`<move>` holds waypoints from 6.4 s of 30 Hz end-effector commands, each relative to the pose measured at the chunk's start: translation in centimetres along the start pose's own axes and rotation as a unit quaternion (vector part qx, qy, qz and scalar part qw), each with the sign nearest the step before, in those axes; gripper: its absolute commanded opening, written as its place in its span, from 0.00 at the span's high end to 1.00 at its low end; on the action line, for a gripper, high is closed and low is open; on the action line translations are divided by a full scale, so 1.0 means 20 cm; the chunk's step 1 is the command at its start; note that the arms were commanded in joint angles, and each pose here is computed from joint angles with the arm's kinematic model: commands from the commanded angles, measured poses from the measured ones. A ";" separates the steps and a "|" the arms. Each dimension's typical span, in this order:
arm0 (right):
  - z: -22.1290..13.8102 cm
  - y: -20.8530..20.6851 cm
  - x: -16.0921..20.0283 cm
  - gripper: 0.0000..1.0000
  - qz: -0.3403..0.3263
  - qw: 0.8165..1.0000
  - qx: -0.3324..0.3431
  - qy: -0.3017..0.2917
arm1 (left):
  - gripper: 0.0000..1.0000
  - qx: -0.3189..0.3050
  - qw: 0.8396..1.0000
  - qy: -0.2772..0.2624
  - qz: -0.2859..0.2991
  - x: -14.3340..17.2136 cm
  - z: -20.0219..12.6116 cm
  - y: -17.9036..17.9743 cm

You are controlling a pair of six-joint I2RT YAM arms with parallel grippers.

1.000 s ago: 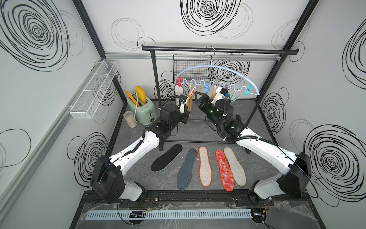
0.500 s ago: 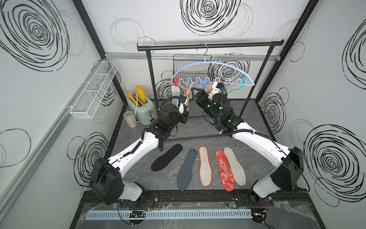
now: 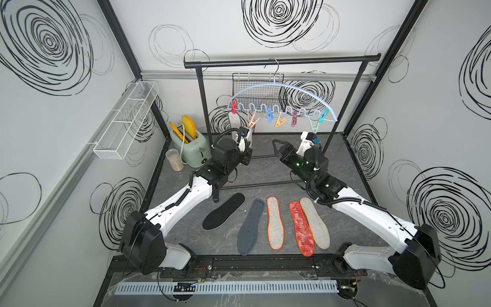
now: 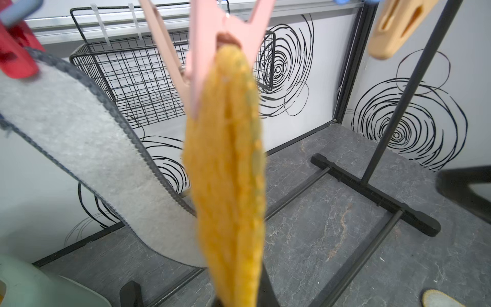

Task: Take the shoe insoles off the hanger
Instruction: Remove the insole from the hanger, then open the clamp at the hanger, then place the insole at the center of the board, then adjust the clothesline at the center of the board.

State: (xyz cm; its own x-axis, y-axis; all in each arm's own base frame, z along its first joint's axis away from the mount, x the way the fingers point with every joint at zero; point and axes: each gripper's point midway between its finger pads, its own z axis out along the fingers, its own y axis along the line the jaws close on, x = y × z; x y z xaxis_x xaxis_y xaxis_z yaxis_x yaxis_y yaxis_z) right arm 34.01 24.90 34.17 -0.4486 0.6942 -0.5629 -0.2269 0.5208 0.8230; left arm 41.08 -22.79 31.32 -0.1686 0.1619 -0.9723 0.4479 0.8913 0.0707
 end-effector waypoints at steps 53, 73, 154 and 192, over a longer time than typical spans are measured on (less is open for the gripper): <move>-0.29 0.45 -0.17 0.27 -0.076 0.992 -0.095 -0.033 | 1.00 0.013 0.998 -0.048 -0.033 -0.10 -0.05 0.07; 0.47 0.59 -0.06 0.30 -0.034 0.999 0.014 0.025 | 1.00 -0.014 0.998 -0.054 -0.005 -0.08 -0.08 0.09; 0.42 0.38 -0.14 0.30 -0.007 0.998 -0.023 0.064 | 1.00 -0.302 0.888 0.340 -0.068 1.01 -0.75 0.70; 0.30 0.08 0.02 0.17 -0.076 0.992 0.011 0.100 | 0.52 -0.182 0.928 0.252 -0.208 0.89 -0.68 0.66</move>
State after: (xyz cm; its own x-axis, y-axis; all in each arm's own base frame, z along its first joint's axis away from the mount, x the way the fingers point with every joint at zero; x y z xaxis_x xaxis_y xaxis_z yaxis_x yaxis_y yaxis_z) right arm 38.33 29.29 41.10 -0.4692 0.5434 -0.6961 -0.4243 0.5526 0.7174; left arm 31.81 0.29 15.41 -0.7649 -0.0997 -0.6364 -0.1529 0.9878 0.0290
